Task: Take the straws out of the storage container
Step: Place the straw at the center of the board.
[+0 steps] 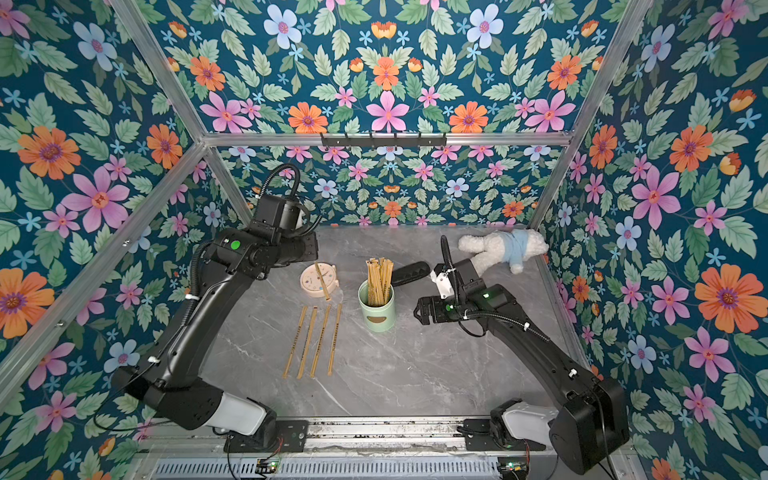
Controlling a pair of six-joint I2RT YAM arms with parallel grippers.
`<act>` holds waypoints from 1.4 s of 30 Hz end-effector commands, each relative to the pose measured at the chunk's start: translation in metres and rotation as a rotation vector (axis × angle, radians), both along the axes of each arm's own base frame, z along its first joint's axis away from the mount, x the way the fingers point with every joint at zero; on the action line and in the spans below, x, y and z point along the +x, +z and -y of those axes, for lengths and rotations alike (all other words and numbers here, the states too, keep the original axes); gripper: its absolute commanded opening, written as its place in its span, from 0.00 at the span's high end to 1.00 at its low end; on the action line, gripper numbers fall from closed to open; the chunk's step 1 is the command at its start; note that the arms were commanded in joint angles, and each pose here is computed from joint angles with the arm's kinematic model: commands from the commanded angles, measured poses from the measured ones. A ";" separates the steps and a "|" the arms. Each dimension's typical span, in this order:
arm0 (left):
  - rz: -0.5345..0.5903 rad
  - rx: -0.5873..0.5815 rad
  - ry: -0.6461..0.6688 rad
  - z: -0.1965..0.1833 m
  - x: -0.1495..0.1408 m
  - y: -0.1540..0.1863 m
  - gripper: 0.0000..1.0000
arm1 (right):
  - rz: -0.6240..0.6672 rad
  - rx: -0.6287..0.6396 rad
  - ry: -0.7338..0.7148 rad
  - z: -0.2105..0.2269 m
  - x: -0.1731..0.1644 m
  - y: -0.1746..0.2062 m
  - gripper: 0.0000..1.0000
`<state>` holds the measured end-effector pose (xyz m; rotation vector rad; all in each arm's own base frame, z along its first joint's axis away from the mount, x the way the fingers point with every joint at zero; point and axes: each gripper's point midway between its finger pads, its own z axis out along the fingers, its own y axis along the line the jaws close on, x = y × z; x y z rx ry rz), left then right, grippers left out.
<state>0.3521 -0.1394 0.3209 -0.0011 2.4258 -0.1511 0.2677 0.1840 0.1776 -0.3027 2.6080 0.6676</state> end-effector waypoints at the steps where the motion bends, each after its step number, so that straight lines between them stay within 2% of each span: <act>1: -0.217 -0.026 -0.055 0.011 -0.016 -0.050 0.85 | 0.002 0.004 0.002 -0.002 0.001 0.000 0.01; 4: -0.323 -0.042 -0.102 0.026 -0.015 -0.084 0.86 | -0.003 0.003 0.002 -0.002 0.002 -0.001 0.01; 11: -0.542 0.022 -0.159 0.035 -0.019 -0.149 0.86 | -0.005 -0.002 0.001 -0.001 0.002 -0.003 0.01; 18: -0.675 0.000 -0.214 0.046 -0.031 -0.189 0.86 | -0.013 -0.006 0.001 -0.001 0.002 -0.006 0.01; 23: -0.736 -0.035 -0.233 0.054 -0.039 -0.210 0.86 | -0.015 -0.008 0.002 -0.002 0.003 -0.007 0.01; 28: -0.772 -0.022 -0.233 0.055 -0.045 -0.231 0.85 | -0.017 -0.008 0.001 -0.002 0.003 -0.008 0.01; 42: -0.766 0.011 -0.210 0.054 -0.032 -0.252 0.80 | -0.015 -0.010 0.001 -0.001 0.002 -0.007 0.01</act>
